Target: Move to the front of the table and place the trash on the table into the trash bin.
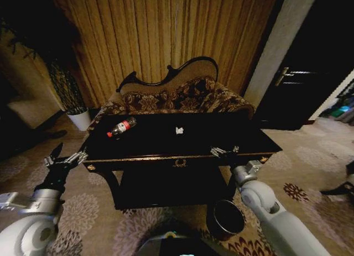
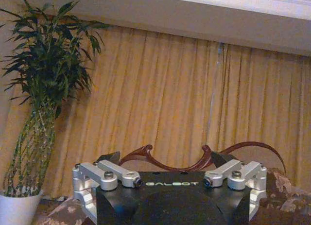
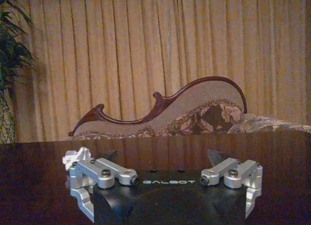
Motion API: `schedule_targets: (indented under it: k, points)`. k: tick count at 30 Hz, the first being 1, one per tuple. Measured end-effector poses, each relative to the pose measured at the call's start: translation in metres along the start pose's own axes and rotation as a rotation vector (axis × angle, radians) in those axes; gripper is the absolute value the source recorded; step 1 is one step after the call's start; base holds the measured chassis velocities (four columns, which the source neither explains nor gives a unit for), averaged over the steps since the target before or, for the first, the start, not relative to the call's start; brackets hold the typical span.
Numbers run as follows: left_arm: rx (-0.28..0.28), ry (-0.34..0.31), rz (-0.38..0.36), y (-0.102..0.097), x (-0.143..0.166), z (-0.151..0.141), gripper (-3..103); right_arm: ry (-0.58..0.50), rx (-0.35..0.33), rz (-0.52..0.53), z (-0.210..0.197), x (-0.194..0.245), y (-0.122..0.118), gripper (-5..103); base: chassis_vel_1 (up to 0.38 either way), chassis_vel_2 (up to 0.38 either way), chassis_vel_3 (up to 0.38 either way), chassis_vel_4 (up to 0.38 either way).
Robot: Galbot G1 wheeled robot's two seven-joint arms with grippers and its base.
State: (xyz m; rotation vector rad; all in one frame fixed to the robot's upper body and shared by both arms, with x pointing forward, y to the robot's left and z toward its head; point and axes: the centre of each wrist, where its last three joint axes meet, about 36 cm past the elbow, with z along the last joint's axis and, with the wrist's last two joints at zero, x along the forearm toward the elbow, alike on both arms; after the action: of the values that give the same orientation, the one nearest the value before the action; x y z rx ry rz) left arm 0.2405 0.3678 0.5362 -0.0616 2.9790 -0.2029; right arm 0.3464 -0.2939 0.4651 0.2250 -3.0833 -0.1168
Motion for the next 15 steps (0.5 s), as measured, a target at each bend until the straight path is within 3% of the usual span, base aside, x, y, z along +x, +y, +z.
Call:
schedule_targets:
  k: [15]
  points:
    - [0.004,-0.001,-0.006,-0.0019,0.0029,-0.0004,100,0.021,0.014,-0.001,0.0017,-0.0026,-0.0008,100,-0.069,0.067,0.072,-0.072]
